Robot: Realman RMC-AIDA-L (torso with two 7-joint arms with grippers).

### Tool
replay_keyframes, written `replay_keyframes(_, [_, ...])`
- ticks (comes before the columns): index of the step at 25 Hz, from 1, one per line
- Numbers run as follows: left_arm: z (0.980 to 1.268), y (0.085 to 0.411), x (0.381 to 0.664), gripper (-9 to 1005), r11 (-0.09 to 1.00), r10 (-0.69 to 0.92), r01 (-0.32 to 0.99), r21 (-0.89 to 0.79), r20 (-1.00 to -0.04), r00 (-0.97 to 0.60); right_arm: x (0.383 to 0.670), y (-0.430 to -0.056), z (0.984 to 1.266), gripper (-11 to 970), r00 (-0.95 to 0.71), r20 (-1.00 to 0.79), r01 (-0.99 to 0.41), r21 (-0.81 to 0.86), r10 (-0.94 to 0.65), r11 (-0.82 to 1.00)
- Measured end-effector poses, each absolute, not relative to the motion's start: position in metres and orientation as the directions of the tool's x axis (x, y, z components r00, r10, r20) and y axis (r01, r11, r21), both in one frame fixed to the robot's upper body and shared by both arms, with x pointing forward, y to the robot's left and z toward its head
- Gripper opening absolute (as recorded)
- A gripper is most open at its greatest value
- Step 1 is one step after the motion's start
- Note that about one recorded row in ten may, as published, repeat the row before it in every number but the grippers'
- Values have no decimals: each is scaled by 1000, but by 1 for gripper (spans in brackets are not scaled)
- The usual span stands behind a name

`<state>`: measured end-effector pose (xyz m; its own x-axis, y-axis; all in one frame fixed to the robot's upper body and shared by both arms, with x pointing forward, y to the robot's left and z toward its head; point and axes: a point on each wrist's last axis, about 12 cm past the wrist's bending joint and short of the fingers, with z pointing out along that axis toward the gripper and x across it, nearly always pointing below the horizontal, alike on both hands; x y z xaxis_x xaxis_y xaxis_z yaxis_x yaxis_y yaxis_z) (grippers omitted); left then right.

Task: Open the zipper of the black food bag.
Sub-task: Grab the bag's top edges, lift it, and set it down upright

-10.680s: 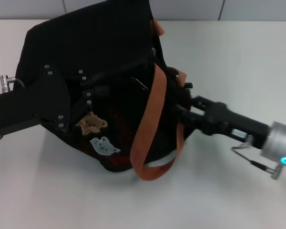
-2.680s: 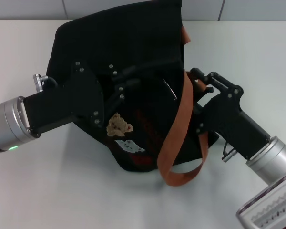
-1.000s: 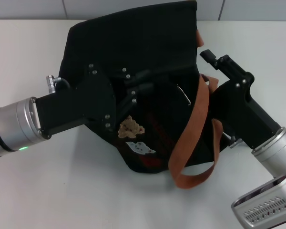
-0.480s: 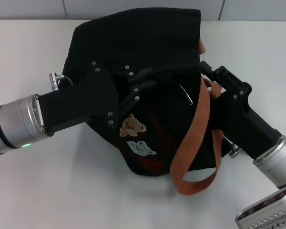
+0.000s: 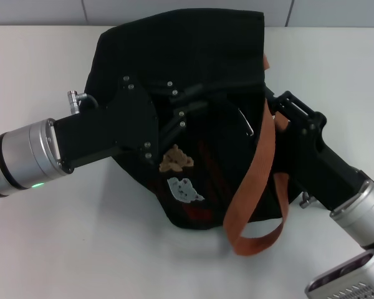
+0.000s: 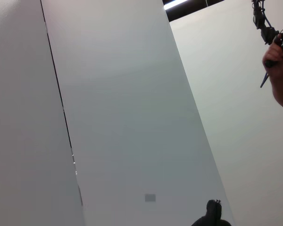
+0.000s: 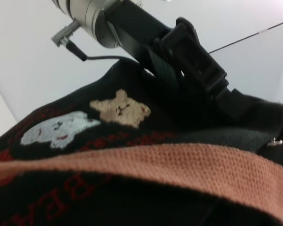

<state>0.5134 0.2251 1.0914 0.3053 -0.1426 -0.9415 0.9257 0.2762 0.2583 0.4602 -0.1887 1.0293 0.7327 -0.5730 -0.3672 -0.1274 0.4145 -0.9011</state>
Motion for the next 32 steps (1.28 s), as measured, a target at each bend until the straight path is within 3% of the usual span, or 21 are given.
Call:
replay_keyframes(20, [1093, 221, 515, 92, 261, -153, 931, 255, -941, 301, 477, -187, 1040, 572, 704, -380, -77, -881, -600, 468])
replay_keyframes(32, [1095, 217, 518, 92, 260, -162, 931, 255, -939, 303, 472, -191, 1035, 570, 687, -394, -91, -880, -611, 466])
